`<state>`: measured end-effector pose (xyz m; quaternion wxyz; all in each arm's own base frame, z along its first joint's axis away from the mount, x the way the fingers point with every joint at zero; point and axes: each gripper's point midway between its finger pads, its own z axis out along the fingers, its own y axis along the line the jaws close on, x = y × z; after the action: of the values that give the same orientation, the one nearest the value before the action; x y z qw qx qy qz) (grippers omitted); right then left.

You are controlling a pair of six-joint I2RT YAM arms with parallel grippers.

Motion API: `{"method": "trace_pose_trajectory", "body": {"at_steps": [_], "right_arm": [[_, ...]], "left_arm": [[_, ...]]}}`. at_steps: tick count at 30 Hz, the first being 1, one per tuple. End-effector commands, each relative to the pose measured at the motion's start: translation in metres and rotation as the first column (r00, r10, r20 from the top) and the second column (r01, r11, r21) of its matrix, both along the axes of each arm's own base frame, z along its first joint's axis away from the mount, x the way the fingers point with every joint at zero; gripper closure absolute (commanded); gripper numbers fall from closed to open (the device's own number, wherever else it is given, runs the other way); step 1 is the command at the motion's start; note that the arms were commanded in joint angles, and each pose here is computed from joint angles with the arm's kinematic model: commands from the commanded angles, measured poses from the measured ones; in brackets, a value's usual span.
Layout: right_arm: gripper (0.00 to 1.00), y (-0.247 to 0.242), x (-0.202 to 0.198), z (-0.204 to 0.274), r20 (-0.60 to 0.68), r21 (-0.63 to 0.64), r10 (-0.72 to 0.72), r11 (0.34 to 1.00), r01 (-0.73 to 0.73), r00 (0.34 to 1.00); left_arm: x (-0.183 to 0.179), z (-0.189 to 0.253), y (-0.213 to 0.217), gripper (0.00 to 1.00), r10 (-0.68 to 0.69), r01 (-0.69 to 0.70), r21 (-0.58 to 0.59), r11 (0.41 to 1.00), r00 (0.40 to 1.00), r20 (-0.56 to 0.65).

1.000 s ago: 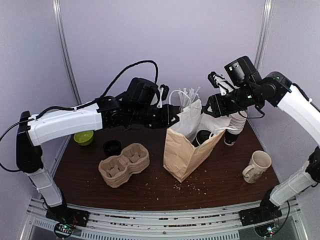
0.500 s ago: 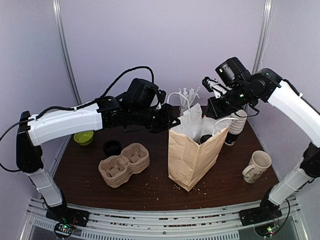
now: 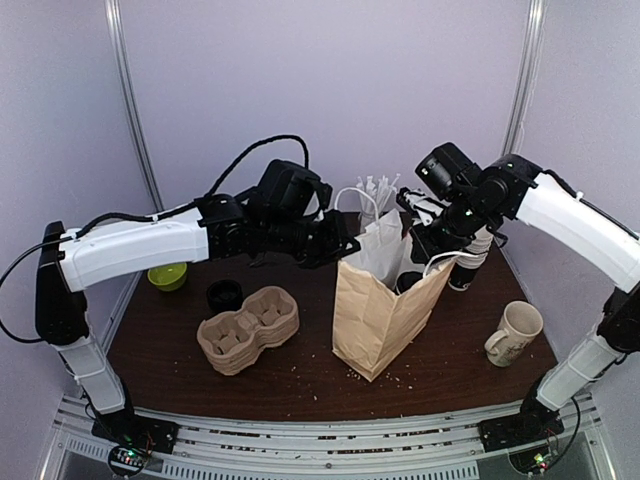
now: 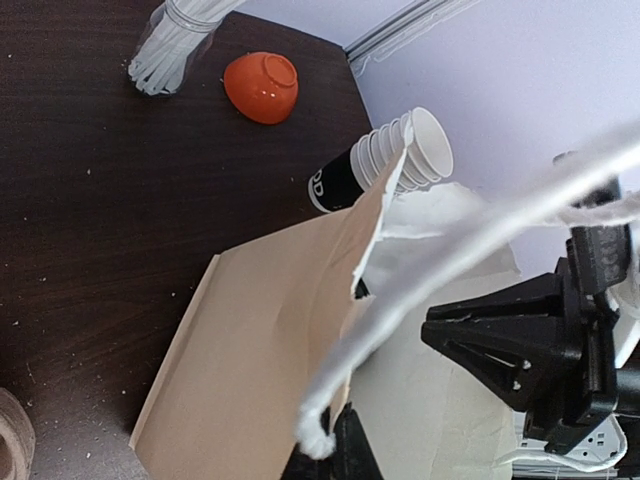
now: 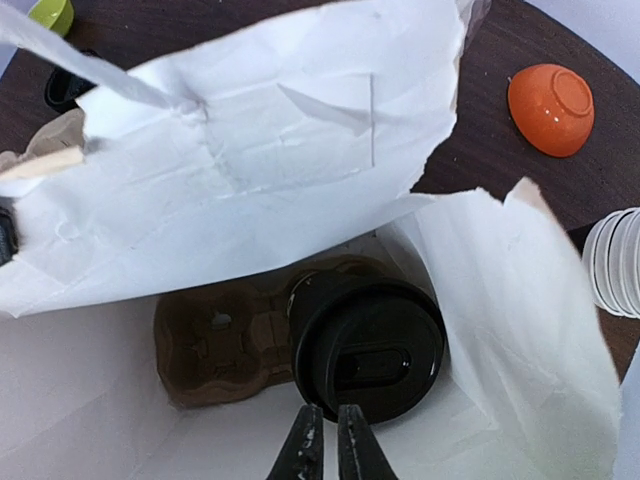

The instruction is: Pack the takeout coffee

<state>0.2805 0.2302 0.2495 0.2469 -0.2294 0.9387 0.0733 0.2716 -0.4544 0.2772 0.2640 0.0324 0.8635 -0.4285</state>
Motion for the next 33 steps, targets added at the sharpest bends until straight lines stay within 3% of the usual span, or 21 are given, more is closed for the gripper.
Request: {"method": "trace_pose_trajectory", "body": {"at_steps": [1,12,33], "right_arm": [[0.92,-0.003,-0.013,-0.023,-0.063,-0.053,0.033,0.998,-0.037,0.997],[0.92,0.0,-0.01,-0.053,-0.105,-0.088,0.023,0.996,-0.033,0.994],[0.97,0.007,-0.015,-0.094,-0.144,-0.012,-0.038,0.999,0.036,0.989]], "left_arm": [[0.003,0.006,-0.006,1.0,-0.006,0.007,-0.015,1.0,0.999,0.046],[0.0,-0.001,-0.009,1.0,-0.026,0.026,-0.003,1.0,0.998,0.048],[-0.004,-0.016,-0.006,1.0,-0.031,0.031,0.018,0.999,0.999,0.02]]}}
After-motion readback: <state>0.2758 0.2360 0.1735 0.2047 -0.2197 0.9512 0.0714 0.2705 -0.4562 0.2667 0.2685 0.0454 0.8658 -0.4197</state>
